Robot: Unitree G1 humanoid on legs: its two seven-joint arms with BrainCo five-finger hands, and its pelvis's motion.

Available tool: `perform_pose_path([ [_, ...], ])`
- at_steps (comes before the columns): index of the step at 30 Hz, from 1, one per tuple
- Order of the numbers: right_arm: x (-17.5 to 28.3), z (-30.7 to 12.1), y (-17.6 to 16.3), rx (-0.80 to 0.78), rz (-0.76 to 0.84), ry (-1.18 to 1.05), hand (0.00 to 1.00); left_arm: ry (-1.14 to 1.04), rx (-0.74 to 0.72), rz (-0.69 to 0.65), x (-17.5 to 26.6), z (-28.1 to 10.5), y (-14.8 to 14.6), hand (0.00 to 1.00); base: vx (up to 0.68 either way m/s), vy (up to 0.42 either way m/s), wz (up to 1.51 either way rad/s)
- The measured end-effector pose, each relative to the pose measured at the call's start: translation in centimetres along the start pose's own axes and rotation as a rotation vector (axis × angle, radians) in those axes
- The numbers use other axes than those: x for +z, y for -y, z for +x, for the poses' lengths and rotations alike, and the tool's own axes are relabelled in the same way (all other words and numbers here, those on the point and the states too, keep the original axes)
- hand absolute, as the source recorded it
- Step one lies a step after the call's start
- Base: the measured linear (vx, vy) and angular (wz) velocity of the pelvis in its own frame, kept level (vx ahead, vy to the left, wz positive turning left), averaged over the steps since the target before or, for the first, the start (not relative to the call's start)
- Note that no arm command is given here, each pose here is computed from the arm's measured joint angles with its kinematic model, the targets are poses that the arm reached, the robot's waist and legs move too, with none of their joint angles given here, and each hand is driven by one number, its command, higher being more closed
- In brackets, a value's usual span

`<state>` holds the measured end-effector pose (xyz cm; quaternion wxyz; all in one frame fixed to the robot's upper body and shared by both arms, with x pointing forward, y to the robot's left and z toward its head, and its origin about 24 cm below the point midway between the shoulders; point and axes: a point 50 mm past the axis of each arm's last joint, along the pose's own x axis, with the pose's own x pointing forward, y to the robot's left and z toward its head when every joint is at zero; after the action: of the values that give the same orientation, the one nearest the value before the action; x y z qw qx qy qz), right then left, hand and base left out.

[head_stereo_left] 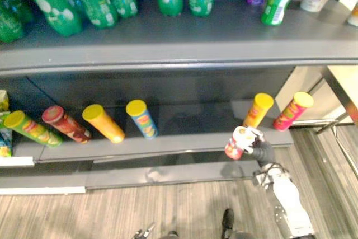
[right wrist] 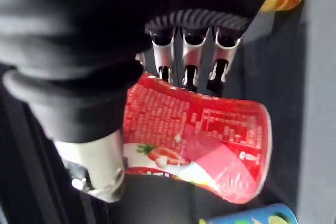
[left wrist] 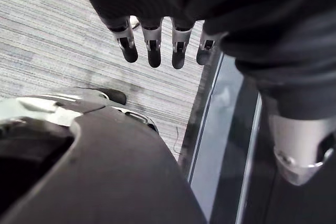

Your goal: Put the gum and the chips on the shelf.

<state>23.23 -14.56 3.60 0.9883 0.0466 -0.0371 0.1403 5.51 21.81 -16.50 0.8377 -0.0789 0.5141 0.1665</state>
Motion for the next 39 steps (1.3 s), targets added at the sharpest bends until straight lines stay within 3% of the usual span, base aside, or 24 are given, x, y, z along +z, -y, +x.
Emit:
perform_pose_path([
  [8,1.0,0.9,-6.6,0.371,0.086,0.026,1.0,-0.013,0.006,-0.003,-0.1,0.1,-0.1,0.0,-0.02,-0.002,-0.09],
  [19,7.9,3.7,-10.1,0.571,0.136,0.294,1.0,-0.045,0.048,-0.031,-0.6,0.0,-0.5,0.0,-0.01,0.006,-0.05],
  [29,15.4,6.7,-10.2,0.563,0.005,0.565,1.0,-0.066,0.085,-0.063,-0.9,-0.1,-1.2,0.0,-0.05,-0.01,-0.05],
  [39,23.3,9.9,-6.1,0.325,-0.19,0.781,1.0,-0.071,0.088,-0.061,-1.0,-0.2,-1.3,0.0,0.0,-0.001,-0.05],
])
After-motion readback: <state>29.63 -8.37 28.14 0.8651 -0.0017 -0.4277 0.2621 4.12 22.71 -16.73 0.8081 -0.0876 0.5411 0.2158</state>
